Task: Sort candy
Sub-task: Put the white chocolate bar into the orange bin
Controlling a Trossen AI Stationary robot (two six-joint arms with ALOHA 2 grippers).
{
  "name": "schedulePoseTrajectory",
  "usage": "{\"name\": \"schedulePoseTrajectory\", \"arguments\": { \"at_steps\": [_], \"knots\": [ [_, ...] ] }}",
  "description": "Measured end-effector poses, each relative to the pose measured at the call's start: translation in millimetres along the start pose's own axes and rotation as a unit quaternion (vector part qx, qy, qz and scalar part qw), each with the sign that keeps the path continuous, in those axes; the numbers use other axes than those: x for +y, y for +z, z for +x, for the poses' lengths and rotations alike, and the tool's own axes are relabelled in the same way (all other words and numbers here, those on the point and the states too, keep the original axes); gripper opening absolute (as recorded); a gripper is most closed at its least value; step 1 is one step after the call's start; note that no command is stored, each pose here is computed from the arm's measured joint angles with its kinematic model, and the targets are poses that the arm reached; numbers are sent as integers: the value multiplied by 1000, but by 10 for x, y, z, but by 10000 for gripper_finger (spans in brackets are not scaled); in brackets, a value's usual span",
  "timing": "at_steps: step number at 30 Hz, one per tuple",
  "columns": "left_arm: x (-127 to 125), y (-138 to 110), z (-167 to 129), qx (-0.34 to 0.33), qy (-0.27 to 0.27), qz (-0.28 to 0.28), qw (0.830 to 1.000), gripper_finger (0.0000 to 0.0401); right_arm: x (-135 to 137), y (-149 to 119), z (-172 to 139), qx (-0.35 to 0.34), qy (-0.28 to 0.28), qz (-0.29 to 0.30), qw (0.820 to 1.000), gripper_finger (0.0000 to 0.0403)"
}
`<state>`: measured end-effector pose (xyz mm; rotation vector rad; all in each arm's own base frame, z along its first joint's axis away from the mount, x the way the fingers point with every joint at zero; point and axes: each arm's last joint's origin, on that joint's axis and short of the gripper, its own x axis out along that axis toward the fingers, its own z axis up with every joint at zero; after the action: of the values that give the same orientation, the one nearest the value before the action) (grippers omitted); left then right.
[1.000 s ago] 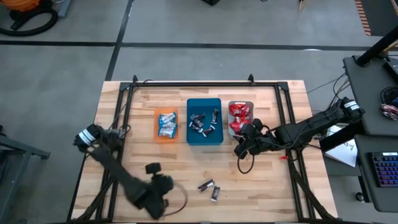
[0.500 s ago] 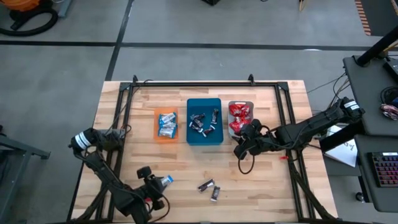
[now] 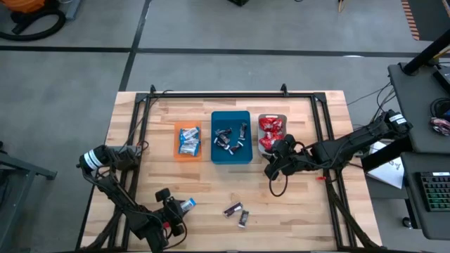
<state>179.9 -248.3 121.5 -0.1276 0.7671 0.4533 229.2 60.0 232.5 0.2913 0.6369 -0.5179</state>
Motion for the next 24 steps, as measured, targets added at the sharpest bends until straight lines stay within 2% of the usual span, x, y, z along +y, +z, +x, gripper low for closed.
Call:
{"name": "schedulePoseTrajectory", "arguments": {
  "at_steps": [17,21,24],
  "knots": [
    [134,-217,173,5,-39,-26,999,169,-2,-9,6,0,0,1,1000,89],
    [142,-224,184,5,-40,-27,999,151,-2,-8,6,0,0,1,1000,89],
    [141,-227,187,7,-41,-26,999,121,-2,-8,6,-1,1,2,1000,89]
  ]
}}
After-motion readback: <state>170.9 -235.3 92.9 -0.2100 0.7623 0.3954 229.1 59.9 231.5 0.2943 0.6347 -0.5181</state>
